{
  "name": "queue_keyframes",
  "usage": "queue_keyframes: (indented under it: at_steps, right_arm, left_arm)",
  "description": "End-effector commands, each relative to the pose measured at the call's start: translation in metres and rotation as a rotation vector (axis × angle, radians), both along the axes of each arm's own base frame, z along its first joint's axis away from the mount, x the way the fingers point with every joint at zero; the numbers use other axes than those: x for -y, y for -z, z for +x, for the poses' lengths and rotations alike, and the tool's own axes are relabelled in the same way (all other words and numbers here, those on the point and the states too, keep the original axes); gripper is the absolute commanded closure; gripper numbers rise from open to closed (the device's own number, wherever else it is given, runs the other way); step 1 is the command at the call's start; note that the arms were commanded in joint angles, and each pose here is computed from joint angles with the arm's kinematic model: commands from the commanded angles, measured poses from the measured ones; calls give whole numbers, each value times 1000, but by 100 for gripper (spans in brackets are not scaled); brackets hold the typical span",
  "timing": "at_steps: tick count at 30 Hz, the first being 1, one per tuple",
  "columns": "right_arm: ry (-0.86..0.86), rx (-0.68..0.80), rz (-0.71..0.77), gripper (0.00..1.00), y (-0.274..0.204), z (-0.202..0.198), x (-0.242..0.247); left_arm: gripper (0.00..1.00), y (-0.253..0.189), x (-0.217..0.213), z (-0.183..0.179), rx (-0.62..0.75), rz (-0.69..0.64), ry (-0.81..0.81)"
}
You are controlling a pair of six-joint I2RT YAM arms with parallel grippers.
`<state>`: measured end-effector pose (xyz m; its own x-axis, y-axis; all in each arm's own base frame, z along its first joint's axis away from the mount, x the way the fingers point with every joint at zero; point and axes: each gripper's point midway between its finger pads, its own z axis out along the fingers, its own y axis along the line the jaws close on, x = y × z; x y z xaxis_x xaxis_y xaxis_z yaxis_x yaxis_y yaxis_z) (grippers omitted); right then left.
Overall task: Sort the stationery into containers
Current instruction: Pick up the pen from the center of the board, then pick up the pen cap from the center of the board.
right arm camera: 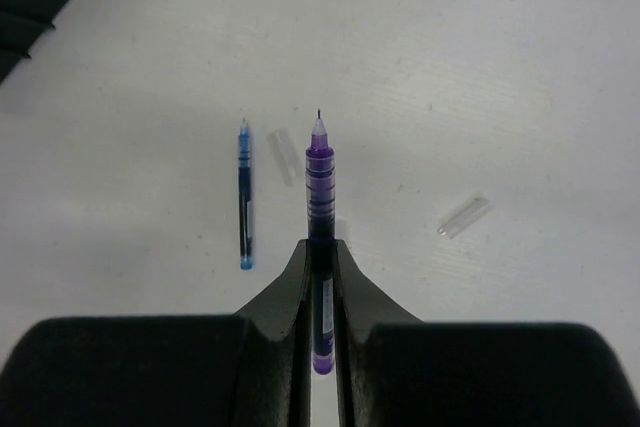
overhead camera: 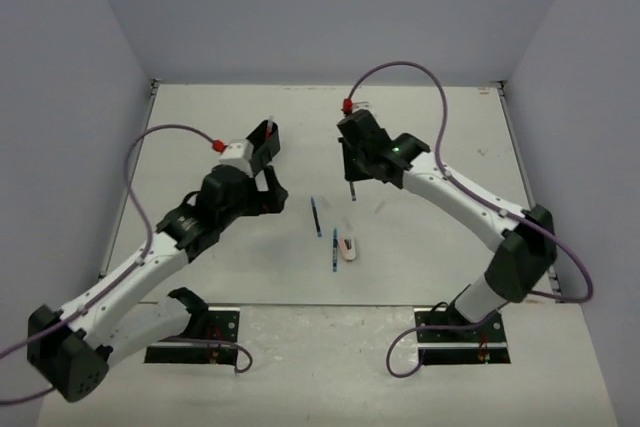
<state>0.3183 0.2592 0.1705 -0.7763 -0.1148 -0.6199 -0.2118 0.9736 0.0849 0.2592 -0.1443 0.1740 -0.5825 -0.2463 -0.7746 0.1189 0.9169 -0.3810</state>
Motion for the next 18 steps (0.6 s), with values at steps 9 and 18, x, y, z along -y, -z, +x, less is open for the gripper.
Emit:
queue_keyframes:
  at_steps: [9,18]
  right_arm:
    - [291,286,110,100,-33,25,100]
    - [318,317,142,100,-35,17,118]
  left_arm:
    - [0,17,107,81,-117,137,-285]
    - [25,85,148,93,-413,276,-462]
